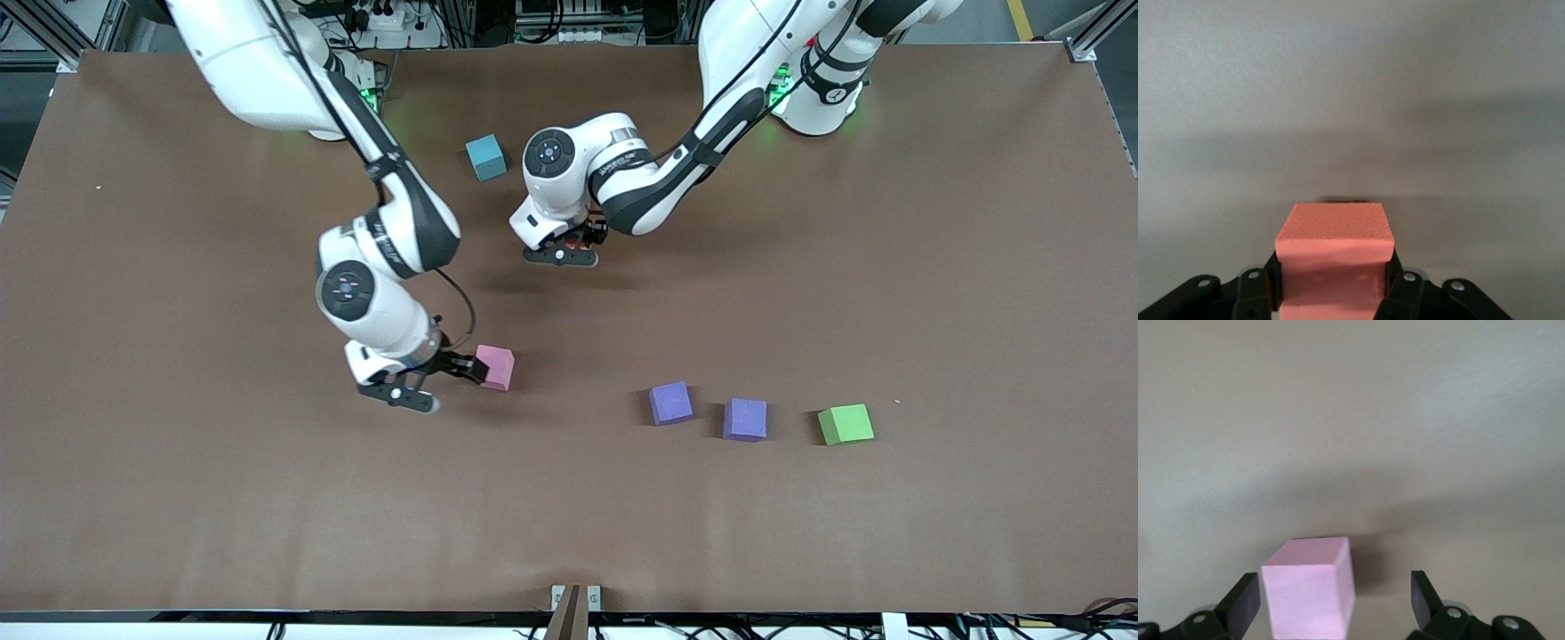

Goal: Arrange blocks into number 1
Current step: 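Move the right gripper to the pink block and grasp it, then place orange below red with the left gripper while the right gripper lifts pink, then place pink below orange with the right gripper while the left gripper grasps purple, then lift the purple block with the left gripper while the right gripper withdraws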

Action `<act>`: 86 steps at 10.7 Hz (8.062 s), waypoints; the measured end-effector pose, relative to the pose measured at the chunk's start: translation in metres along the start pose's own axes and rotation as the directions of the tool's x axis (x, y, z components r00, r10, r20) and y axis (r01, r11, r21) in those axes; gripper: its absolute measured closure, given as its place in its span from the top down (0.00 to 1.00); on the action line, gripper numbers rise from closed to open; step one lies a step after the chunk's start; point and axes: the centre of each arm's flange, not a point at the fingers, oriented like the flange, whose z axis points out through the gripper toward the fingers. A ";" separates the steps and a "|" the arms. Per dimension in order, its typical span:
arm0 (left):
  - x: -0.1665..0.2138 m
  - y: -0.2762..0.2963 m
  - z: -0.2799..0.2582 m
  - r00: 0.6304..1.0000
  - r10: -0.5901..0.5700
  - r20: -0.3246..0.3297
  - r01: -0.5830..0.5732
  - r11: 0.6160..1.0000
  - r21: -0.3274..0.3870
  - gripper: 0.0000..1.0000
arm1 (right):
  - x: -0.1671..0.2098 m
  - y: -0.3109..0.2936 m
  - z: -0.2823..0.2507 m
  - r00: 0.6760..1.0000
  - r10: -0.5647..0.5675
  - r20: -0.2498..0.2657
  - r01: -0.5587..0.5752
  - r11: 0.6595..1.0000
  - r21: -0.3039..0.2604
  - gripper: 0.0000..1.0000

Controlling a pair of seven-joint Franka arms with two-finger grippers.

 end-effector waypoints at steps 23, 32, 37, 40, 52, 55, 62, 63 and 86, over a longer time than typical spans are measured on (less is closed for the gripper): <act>-0.059 0.020 0.023 0.999 0.001 0.037 0.000 0.999 -0.034 0.77 | 0.008 0.047 -0.005 0.993 -0.109 -0.041 0.108 0.993 -0.040 0.53; 0.086 -0.084 -0.082 0.976 -0.117 -0.185 0.101 0.991 -0.092 1.00 | -0.109 0.030 -0.002 0.975 -0.211 0.062 0.216 0.974 -0.076 0.53; 0.167 -0.191 -0.087 0.959 -0.125 -0.253 0.126 0.992 -0.013 1.00 | -0.227 -0.042 0.015 0.976 -0.204 0.076 0.210 0.974 -0.085 0.53; 0.200 -0.218 -0.098 0.946 -0.180 -0.268 0.174 0.984 -0.047 1.00 | -0.271 -0.060 0.030 0.981 -0.187 0.060 0.191 0.979 -0.069 0.53; 0.239 -0.226 -0.048 0.931 -0.302 -0.204 0.289 0.953 -0.092 1.00 | -0.326 -0.089 0.080 0.974 -0.215 0.068 0.219 0.973 -0.070 0.66; 0.241 -0.213 -0.037 0.933 -0.287 -0.215 0.271 0.957 -0.102 1.00 | -0.312 -0.090 0.070 0.979 -0.196 0.052 0.199 0.978 -0.057 1.00; 0.252 -0.219 -0.016 0.931 -0.281 -0.234 0.264 0.959 -0.100 1.00 | -0.169 0.002 -0.018 0.983 -0.180 0.037 0.181 0.982 -0.047 1.00; 0.253 -0.220 -0.012 0.932 -0.276 -0.234 0.260 0.961 -0.096 0.92 | -0.145 0.016 -0.024 0.979 -0.201 0.027 0.202 0.978 -0.042 1.00; 0.052 -0.003 -0.002 0.995 -0.095 0.016 0.096 0.995 -0.026 0.55 | 0.034 0.221 -0.354 0.934 -0.357 0.036 0.357 0.915 -0.189 1.00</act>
